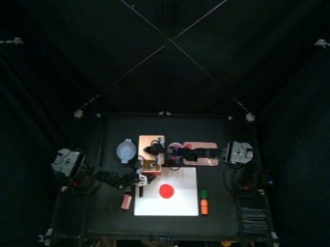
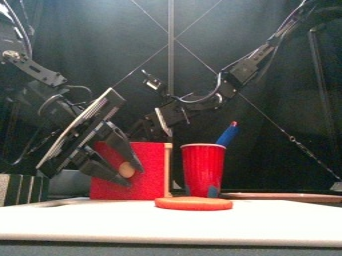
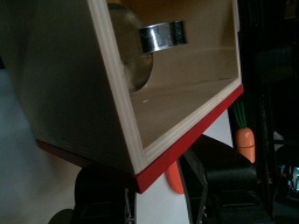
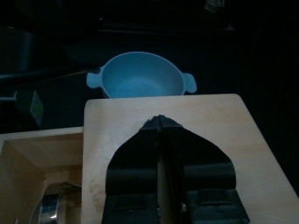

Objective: Get the cutter from the drawer then cut the dough then place the extra dough in the bowl
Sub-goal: Place the cutter on the board

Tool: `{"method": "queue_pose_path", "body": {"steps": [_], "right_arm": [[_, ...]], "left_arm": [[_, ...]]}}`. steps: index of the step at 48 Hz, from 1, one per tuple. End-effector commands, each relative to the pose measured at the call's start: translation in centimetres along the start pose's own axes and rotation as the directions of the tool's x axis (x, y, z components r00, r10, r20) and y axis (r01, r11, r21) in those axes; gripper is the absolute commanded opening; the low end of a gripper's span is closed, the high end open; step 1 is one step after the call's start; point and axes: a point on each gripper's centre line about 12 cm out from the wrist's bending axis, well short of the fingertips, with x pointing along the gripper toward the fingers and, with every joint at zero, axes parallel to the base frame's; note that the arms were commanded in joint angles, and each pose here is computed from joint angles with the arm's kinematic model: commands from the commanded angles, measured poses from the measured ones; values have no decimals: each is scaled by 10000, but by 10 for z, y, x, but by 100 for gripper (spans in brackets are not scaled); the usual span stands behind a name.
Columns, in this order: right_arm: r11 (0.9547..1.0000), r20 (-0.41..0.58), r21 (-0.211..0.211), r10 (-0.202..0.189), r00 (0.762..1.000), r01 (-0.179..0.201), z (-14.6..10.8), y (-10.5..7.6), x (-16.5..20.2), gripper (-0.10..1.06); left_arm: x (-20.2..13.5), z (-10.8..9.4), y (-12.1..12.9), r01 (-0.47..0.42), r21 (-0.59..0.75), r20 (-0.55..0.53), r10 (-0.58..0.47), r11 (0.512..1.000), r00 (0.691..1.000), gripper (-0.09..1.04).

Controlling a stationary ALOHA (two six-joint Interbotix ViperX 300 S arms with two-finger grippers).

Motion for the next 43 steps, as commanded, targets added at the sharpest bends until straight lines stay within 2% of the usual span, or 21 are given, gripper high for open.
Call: {"method": "queue_pose_path", "body": {"steps": [1,16,22,35,43], "right_arm": [[10000,-333,47,-60,9994,61,-8,-3,1,-4],[10000,-318,47,-60,9995,61,-7,-3,1,-4],[10000,-333,47,-60,9994,61,-8,-3,1,-4],[10000,-319,46,-63,9995,65,-7,-3,1,-4],[10000,-303,46,-63,9995,65,-7,-3,1,-4]], "left_arm": [[-5,-18,-5,176,381,-569,-154,9991,9983,57],[-5,-18,-4,167,482,-578,-139,9987,9982,59],[-5,-17,-4,203,535,-511,-175,9984,9985,64],[-6,-17,-5,266,572,-514,-237,9980,9984,86],[-10,-17,-10,451,563,-571,-418,9974,9975,87]]}}
